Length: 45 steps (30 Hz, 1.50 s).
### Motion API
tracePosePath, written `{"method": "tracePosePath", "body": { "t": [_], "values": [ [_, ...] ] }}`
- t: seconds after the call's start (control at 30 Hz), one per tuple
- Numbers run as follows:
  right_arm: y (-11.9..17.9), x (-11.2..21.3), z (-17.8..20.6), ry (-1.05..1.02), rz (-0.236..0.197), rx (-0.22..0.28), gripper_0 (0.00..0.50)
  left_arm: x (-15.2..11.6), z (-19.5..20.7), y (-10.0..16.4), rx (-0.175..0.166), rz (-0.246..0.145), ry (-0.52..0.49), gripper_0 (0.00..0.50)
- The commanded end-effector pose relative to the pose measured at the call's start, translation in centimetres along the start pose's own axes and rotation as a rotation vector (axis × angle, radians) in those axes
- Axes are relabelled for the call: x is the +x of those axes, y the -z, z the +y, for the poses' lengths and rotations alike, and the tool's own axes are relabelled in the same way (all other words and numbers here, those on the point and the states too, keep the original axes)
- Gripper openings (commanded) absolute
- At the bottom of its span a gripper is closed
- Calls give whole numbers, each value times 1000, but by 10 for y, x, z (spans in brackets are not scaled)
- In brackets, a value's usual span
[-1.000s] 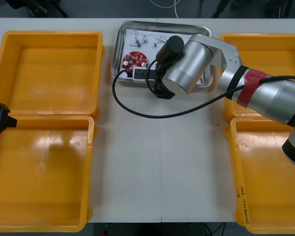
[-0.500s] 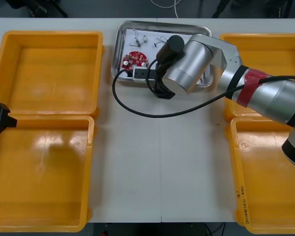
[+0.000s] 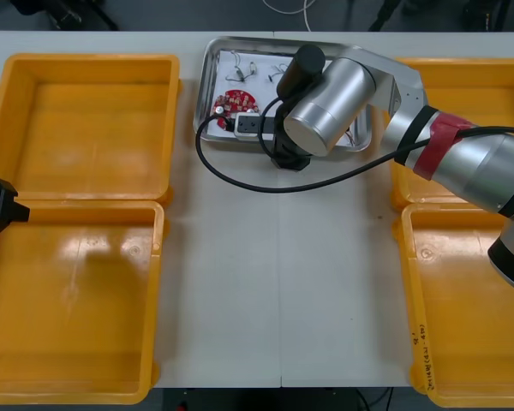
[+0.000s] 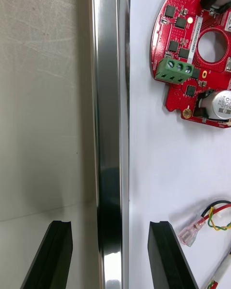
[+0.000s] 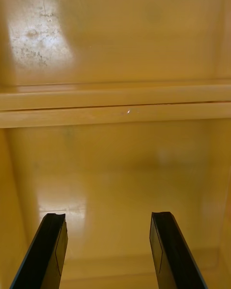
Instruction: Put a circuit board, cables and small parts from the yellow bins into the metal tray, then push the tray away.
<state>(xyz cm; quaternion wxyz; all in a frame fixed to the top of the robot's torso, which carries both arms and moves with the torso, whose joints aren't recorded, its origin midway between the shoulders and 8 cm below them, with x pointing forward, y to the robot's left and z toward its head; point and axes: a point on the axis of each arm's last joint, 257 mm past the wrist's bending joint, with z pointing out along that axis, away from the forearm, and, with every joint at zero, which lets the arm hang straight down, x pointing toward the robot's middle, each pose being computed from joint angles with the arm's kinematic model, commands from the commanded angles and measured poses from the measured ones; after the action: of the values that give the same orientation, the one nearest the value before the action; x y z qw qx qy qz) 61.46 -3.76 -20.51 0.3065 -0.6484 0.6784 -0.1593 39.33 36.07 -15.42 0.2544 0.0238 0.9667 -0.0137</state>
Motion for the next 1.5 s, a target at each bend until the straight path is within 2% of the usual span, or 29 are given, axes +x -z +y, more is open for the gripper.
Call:
{"method": "tracePosePath", "body": {
  "t": [0.03, 0.2, 0.23, 0.57, 0.77, 0.83, 0.93, 1.07, 1.13, 1.17, 1.2, 1.27, 1.37, 1.5],
  "values": [
    [29, -33, -30, 22, -47, 22, 457, -2, 16, 13, -59, -14, -101, 500],
    [38, -34, -27, -3, -45, -19, 458, -2, 16, 13, -59, -14, -101, 500],
    [41, -33, -26, -12, -40, -31, 500, -2, 16, 13, -59, -14, -101, 500],
    [79, -30, -17, -68, -1, -140, 500, -2, 16, 13, -59, -14, -101, 500],
    [109, -12, -11, -154, 50, -236, 500, -2, 16, 13, -59, -14, -101, 500],
    [120, -1, -6, -228, 79, -283, 500, -2, 16, 13, -59, -14, -101, 500],
    [135, 12, -1, -324, 115, -320, 500, -2, 16, 13, -59, -14, -101, 500],
    [151, 36, 0, -418, 179, -293, 500, -2, 16, 13, -59, -14, -101, 500],
    [159, 57, 3, -474, 233, -250, 500, -2, 16, 13, -59, -14, -101, 500],
    [163, 63, -1, -508, 237, -201, 500, -2, 16, 13, -59, -14, -101, 500],
    [164, 66, -3, -523, 239, -180, 500, -2, 16, 13, -59, -14, -101, 500],
    [171, 76, -6, -584, 240, -101, 500, -2, 16, 13, -59, -14, -101, 500],
    [180, 87, -2, -652, 227, -49, 500, -2, 16, 13, -59, -14, -101, 500],
    [188, 104, 10, -763, 216, -28, 500, -2, 16, 13, -59, -14, -101, 500]
  ]
}}
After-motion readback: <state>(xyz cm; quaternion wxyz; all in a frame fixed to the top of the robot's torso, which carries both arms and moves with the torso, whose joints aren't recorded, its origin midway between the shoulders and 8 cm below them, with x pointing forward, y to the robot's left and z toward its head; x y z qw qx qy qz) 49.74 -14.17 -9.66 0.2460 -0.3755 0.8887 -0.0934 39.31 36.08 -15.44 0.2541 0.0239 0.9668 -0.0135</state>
